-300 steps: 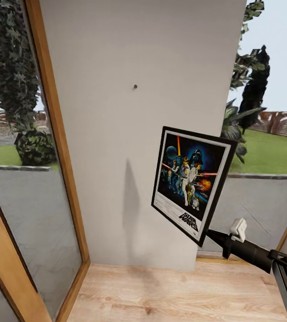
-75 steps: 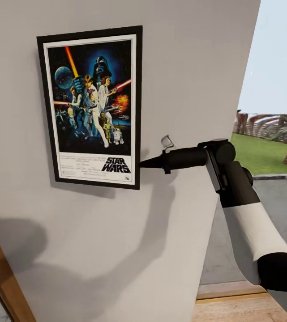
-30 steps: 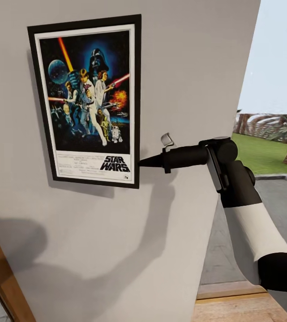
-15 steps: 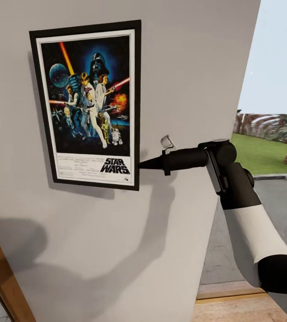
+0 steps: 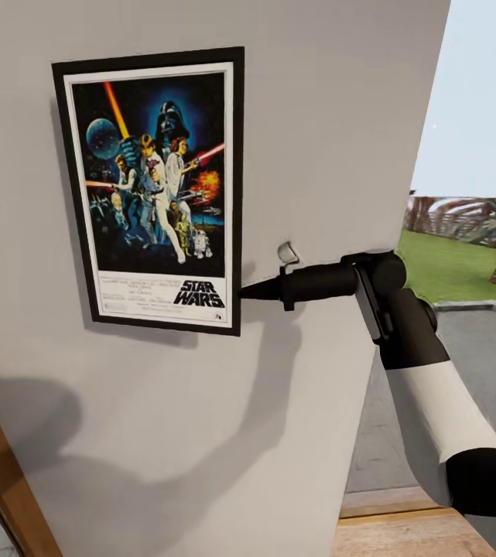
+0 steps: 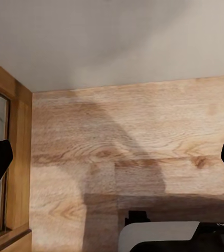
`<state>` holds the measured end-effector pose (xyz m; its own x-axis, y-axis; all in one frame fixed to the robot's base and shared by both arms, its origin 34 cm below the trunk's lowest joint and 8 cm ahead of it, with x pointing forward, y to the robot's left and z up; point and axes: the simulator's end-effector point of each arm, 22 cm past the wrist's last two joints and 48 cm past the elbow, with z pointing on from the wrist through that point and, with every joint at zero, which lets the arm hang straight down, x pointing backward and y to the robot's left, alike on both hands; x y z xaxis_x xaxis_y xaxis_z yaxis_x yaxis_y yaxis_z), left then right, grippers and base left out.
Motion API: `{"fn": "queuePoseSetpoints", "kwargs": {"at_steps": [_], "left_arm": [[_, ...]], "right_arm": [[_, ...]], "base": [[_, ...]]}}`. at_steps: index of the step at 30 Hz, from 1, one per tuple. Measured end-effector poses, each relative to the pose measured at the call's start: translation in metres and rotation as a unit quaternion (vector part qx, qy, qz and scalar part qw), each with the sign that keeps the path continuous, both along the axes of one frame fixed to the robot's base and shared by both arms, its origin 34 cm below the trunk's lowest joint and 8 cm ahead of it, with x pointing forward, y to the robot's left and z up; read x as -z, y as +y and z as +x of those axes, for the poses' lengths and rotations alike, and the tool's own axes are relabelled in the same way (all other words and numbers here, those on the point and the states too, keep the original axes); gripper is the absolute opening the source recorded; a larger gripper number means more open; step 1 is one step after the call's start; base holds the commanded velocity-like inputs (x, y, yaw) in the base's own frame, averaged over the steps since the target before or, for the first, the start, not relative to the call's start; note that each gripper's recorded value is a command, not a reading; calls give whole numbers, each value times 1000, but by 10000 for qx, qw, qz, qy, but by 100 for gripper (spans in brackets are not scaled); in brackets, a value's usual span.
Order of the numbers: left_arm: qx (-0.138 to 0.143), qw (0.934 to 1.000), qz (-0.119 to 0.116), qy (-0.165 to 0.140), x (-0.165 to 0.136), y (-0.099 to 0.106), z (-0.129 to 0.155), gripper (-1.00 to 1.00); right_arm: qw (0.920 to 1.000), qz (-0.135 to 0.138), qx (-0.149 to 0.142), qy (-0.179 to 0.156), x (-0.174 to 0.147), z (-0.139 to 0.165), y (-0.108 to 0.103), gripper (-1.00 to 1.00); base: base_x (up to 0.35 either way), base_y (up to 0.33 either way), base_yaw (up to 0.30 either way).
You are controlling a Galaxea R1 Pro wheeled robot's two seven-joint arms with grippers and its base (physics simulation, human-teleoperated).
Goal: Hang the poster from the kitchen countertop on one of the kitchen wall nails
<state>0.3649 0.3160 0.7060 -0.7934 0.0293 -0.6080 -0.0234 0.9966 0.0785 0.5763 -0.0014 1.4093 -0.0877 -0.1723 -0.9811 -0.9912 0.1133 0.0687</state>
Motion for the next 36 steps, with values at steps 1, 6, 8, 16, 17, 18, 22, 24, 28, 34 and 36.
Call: {"fn": "queuePoseSetpoints", "kwargs": {"at_steps": [1, 6, 8, 16, 17, 18, 22, 24, 28, 34, 36], "left_arm": [[0, 10000, 0, 0, 0, 0, 0, 100], [0, 10000, 0, 0, 0, 0, 0, 100], [0, 10000, 0, 0, 0, 0, 0, 100], [0, 10000, -1, 0, 0, 0, 0, 100], [1, 10000, -1, 0, 0, 0, 0, 100], [1, 10000, -1, 0, 0, 0, 0, 100], [0, 10000, 0, 0, 0, 0, 0, 100], [0, 10000, 0, 1, 0, 0, 0, 100], [0, 10000, 0, 0, 0, 0, 0, 100], [0, 10000, 0, 0, 0, 0, 0, 100], [1, 10000, -1, 0, 0, 0, 0, 100]], "right_arm": [[10000, 2, -6, 16, 3, 0, 0, -100], [10000, 6, -20, 23, 8, 0, 0, -100], [10000, 8, -26, 9, 9, 0, 0, -100], [10000, 12, -42, 57, 17, -2, 0, -100], [10000, 11, -44, 63, 18, -2, 0, -100], [10000, 10, -45, 70, 19, -2, 0, -100], [9999, 14, -45, 116, 24, -2, 0, -100], [9999, 15, -46, 131, 26, -3, 0, -100], [10000, 20, -67, 48, 27, -3, 1, -100], [10000, 26, -85, -42, 27, -3, 1, -100], [9999, 27, -88, -45, 28, -3, 1, -100]], "base": [[0, 0, 0], [0, 0, 0], [0, 0, 0], [0, 0, 0], [0, 0, 0], [0, 0, 0], [0, 0, 0], [0, 0, 0], [0, 0, 0], [0, 0, 0], [0, 0, 0]]}}
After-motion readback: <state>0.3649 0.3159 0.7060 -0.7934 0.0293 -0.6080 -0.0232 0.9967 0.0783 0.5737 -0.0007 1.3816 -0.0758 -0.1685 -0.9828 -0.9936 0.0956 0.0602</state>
